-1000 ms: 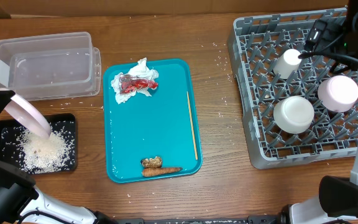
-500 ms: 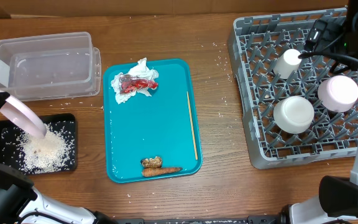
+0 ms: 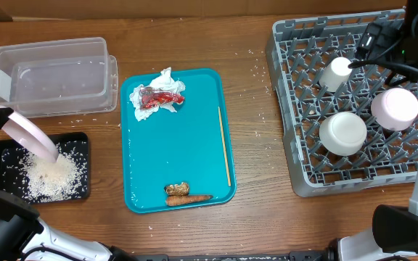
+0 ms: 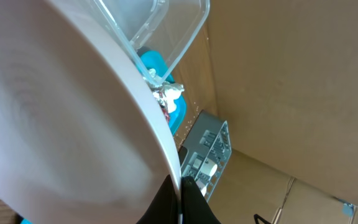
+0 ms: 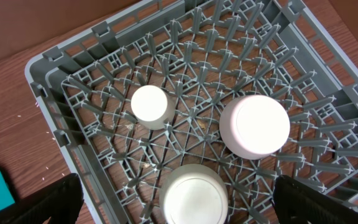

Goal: Sort waste into correct bins and load items into the dishwasher
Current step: 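Carry the emptied plate back and set it on the teal tray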

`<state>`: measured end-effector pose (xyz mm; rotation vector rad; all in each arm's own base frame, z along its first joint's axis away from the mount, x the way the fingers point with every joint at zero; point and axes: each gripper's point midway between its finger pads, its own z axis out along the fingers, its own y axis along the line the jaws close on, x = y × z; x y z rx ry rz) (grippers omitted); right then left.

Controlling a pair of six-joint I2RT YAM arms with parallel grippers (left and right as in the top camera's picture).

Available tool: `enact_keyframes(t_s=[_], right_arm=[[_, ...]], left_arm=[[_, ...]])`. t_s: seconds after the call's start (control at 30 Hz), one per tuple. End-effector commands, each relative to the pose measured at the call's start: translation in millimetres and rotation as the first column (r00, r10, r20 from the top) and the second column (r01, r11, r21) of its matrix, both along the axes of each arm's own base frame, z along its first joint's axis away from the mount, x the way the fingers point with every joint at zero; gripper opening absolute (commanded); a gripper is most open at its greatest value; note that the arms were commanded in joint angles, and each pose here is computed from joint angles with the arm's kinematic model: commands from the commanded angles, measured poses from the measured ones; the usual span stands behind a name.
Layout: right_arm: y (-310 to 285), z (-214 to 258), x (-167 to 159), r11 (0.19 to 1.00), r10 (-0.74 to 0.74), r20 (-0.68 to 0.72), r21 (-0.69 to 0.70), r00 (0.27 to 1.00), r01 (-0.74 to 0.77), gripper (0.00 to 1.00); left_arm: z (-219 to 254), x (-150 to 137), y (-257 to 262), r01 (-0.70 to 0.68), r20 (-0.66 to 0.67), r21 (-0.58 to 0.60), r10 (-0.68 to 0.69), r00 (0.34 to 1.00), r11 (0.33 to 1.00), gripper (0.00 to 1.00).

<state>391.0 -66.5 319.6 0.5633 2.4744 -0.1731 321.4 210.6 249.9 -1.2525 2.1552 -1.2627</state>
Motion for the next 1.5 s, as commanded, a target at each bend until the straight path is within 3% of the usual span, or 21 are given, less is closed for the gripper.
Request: enact_keyframes(t_s=[0.0, 0.2, 0.33, 0.5, 0.63, 0.9, 1.17, 1.3, 1.37, 1.47], right_arm=[[-1.4, 1.3, 0.7, 1.000, -0.010, 0.007, -0.002, 1.000, 0.010, 1.00], [-1.4, 1.2, 0.6, 1.000, -0.010, 0.007, -0.002, 1.000, 0.010, 1.00], [-1.4, 1.3, 0.7, 1.000, -0.010, 0.007, -0.002, 1.000, 0.010, 1.00], [-1.4, 1.3, 0.7, 1.000, -0.010, 0.007, -0.002, 1.000, 0.010, 1.00], [-1.4, 1.3, 0.7, 1.000, -0.010, 0.007, -0.002, 1.000, 0.010, 1.00], [-1.4, 1.3, 0.7, 1.000, -0.010, 0.007, -0.002, 1.000, 0.010, 1.00], [-1.4, 1.3, 0.7, 1.000, -0.010, 0.007, -0.002, 1.000, 0.010, 1.00], [-1.4, 1.3, 0.7, 1.000, -0.010, 0.007, -0.002, 1.000, 0.010, 1.00], [-1.4, 1.2, 0.6, 1.000, -0.010, 0.007, -0.002, 1.000, 0.010, 1.00], [-1.4, 1.2, 0.6, 1.000, -0.010, 0.007, -0.002, 1.000, 0.010, 1.00]], left_arm=[[17.6, -3.0, -6.5, 0.009, 0.021, 0.062, -0.011, 1.000, 0.998, 0.04], [35.2, -3.1, -18.9, 0.033, 0.069, 0.107, -0.040, 0.997, 0.994, 0.04], [54.5, -3.1, -46.2, 0.106, 0.104, 0.214, -0.130, 0.986, 0.971, 0.04], [63.0, -6.0, -96.2, 0.233, 0.005, 0.361, -0.252, 0.968, 0.903, 0.04], [60.6, -1.9, -145.6, 0.355, -0.083, 0.407, -0.352, 0.932, 0.842, 0.04], [36.1, 7.3, -247.0, 0.609, -0.253, 0.462, -0.562, 0.787, 0.645, 0.05], [-9.7, 15.9, -295.2, 0.724, -0.498, 0.575, -0.539, 0.679, 0.381, 0.06], [-37.2, 16.0, -326.0, 0.794, -0.567, 0.527, -0.570, 0.595, 0.303, 0.05], [-67.3, 16.2, -349.3, 0.850, -0.628, 0.470, -0.587, 0.511, 0.237, 0.05], [-91.3, 12.4, -362.5, 0.889, -0.679, 0.409, -0.582, 0.447, 0.206, 0.05]])
